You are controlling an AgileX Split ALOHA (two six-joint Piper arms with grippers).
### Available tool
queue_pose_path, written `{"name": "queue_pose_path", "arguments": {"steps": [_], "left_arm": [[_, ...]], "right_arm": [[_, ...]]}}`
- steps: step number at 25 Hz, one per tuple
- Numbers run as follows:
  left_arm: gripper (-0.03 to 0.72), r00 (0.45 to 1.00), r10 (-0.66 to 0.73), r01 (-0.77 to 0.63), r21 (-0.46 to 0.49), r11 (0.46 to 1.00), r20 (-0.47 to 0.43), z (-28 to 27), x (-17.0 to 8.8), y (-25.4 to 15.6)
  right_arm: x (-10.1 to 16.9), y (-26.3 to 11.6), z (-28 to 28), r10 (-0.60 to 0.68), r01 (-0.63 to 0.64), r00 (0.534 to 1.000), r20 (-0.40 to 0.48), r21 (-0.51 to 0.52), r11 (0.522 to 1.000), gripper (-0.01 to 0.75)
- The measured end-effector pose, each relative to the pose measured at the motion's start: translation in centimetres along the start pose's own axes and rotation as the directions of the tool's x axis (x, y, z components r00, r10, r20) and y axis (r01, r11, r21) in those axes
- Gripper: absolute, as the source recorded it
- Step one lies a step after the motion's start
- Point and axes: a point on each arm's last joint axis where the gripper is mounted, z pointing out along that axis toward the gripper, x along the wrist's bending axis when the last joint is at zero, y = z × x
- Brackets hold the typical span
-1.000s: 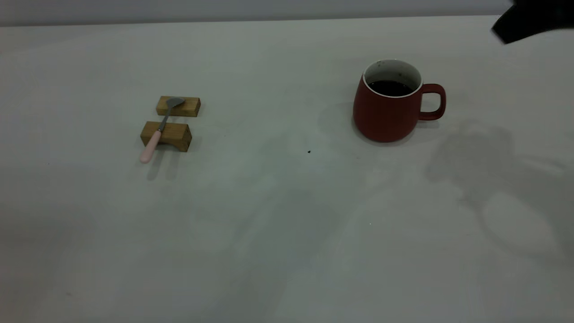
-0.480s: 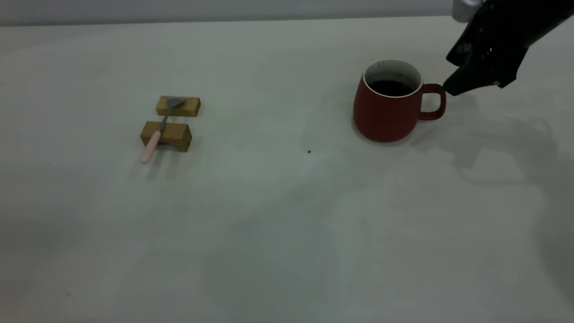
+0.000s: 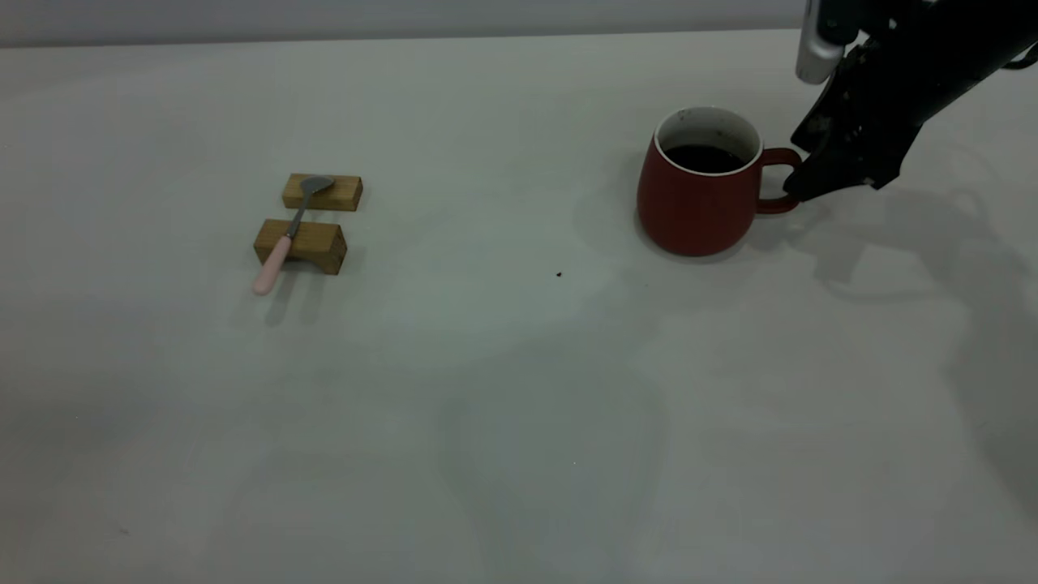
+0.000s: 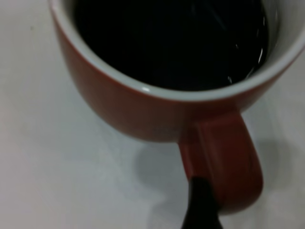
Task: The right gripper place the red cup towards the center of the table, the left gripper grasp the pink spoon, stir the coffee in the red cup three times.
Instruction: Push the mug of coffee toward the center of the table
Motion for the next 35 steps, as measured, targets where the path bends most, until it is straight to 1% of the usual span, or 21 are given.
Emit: {"name": "queue_pose_path", "arguments": {"steps": [2, 6, 14, 20, 28, 33, 35], "left_arm": [[0.384, 1.000, 0.000, 0.000, 0.000, 1.000, 0.000, 0.0, 0.0, 0.0], [0.384, 1.000, 0.000, 0.000, 0.000, 1.000, 0.000, 0.0, 0.0, 0.0], [0.384, 1.000, 0.000, 0.000, 0.000, 1.000, 0.000, 0.0, 0.0, 0.0], [0.384, 1.000, 0.000, 0.000, 0.000, 1.000, 0.000, 0.0, 0.0, 0.0], [0.384, 1.000, 0.000, 0.000, 0.000, 1.000, 0.000, 0.0, 0.0, 0.0], [0.384, 1.000, 0.000, 0.000, 0.000, 1.000, 0.000, 0.0, 0.0, 0.0], [0.384, 1.000, 0.000, 0.000, 0.000, 1.000, 0.000, 0.0, 0.0, 0.0]], "right_arm": [[-0.1, 0.1, 0.5, -0.005, 0.005, 1.000, -0.006, -0.005, 1.000, 0.578], [0.3, 1.5, 1.1, -0.034, 0.034, 0.999, -0.017, -0.018, 0.999, 0.578], [2.4, 5.0, 3.1, -0.075, 0.072, 0.996, -0.058, -0.050, 0.996, 0.578], [3.7, 8.0, 4.2, -0.078, 0.075, 0.996, -0.038, -0.071, 0.995, 0.578], [4.6, 13.2, 4.9, -0.150, 0.147, 0.989, -0.014, -0.144, 0.979, 0.578], [5.3, 14.4, 5.2, -0.172, 0.167, 0.985, -0.018, -0.160, 0.973, 0.578], [5.4, 14.5, 5.2, -0.169, 0.162, 0.985, -0.033, -0.169, 0.972, 0.578]]}}
